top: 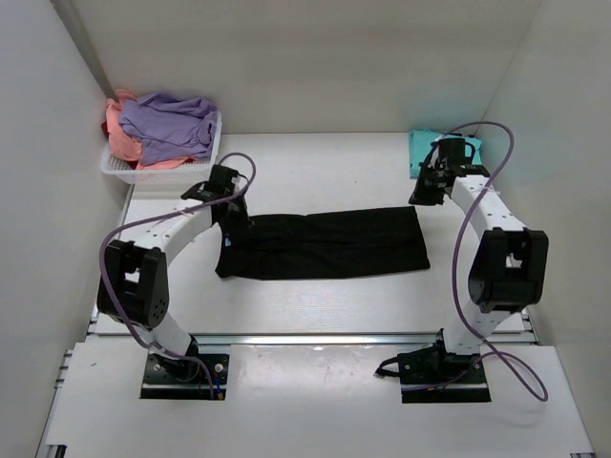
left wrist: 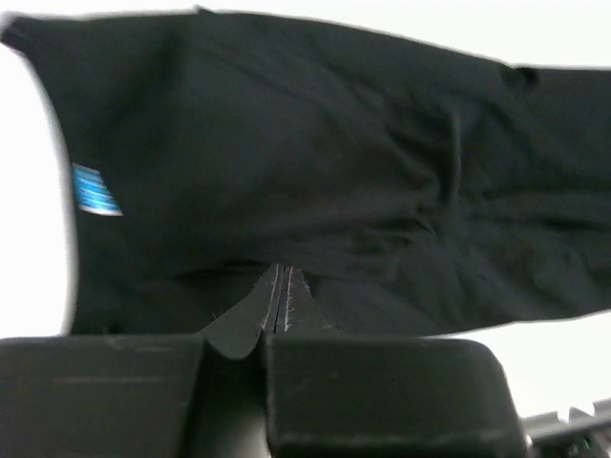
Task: Fold and stack the t-shirts
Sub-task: Fold the other side of the tshirt into a rectangle, then rotate the tshirt 90 degrees
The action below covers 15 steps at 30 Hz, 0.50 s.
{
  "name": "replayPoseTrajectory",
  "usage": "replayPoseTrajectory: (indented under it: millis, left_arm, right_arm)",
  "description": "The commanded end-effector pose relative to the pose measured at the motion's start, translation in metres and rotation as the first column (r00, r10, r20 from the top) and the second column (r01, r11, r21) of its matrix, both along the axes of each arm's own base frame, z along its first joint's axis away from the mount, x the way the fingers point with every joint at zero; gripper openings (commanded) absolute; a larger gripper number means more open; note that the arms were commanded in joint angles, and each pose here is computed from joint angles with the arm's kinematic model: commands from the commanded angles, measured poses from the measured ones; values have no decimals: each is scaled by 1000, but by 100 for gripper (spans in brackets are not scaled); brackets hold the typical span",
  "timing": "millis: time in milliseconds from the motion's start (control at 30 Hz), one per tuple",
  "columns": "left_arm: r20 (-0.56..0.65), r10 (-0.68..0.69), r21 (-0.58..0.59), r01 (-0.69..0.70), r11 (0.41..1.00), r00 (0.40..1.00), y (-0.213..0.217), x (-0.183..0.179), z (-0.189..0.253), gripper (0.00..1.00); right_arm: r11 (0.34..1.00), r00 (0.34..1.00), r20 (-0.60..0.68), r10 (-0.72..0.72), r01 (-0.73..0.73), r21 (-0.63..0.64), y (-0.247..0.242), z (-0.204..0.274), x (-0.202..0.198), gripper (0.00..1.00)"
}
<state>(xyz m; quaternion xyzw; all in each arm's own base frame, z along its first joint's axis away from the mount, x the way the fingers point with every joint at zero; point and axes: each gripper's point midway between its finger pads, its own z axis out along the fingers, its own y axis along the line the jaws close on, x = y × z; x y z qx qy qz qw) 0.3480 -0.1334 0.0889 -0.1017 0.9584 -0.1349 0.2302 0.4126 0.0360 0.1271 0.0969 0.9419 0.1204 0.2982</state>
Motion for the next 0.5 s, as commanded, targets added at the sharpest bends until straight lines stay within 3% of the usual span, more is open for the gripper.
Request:
replayPoseTrajectory:
  millis: [0,267,467]
  left_arm:
    - [-53,28,-116,-34,993,998,-27,-18,-13,3]
    - [-158,90,-45,-99,994,983,-29,-22,-61,2]
    - [-218,113,19,-112,994,969,-33,2,-88,2]
  right_arm:
    - [996,996,-27,83,-82,21,26,-20,17,0]
    - [995,990,-109,95,-96,-10,31,-66,36,0]
    - [998,973,-230,10,-24,-58,16,-96,4,0]
